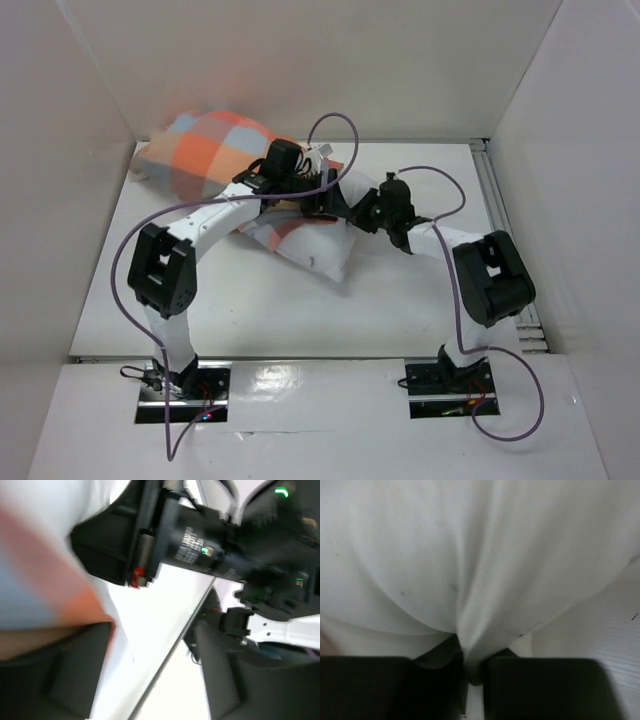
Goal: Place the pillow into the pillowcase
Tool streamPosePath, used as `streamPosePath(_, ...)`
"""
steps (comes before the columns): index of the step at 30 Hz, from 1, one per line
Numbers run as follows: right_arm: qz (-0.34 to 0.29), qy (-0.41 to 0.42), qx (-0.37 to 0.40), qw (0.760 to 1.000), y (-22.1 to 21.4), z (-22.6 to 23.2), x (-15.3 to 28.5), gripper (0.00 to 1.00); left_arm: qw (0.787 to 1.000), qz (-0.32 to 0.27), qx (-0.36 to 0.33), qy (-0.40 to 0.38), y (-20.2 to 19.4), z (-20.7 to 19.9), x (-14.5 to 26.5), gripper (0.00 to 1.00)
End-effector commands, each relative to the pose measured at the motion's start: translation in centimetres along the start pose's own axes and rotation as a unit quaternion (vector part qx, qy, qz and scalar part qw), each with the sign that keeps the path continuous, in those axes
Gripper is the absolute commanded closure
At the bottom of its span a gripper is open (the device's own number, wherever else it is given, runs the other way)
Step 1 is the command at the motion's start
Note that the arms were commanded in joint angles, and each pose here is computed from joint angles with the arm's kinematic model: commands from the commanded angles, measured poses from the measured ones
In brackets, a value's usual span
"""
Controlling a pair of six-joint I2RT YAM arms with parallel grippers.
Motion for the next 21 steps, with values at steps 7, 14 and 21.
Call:
streamPosePath(7, -0.084, 0.053, 0.123, 0.987, 3.1, 5.6, 7.9, 0.0, 0.933, -0.189, -0.183, 0.246, 1.2, -7.4, 11.6, 0.0)
streamPosePath(14, -0.089, -0.012, 0.155, 0.984, 2.2, 4.0, 12.4, 0.0, 0.902, -0.219, -0.064, 0.366, -9.2, 0.3, 12.1, 0.02)
streamPosePath(21, -0.024, 0.021, 0.161, 0.987, 0.0, 2.4, 12.2, 0.0, 0.903, -0.274, -0.039, 0.329, -15.7, 3.6, 10.5, 0.03)
Point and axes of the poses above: each gripper's point midway between its finger pads, its own x axis back along the fingers, its own z axis along the line the jaws close on, y = z × x, the point moved 10 cm from there along x, back along the fingers, and after that the axes turned 4 degrees about -x, right-handed, at the moved point
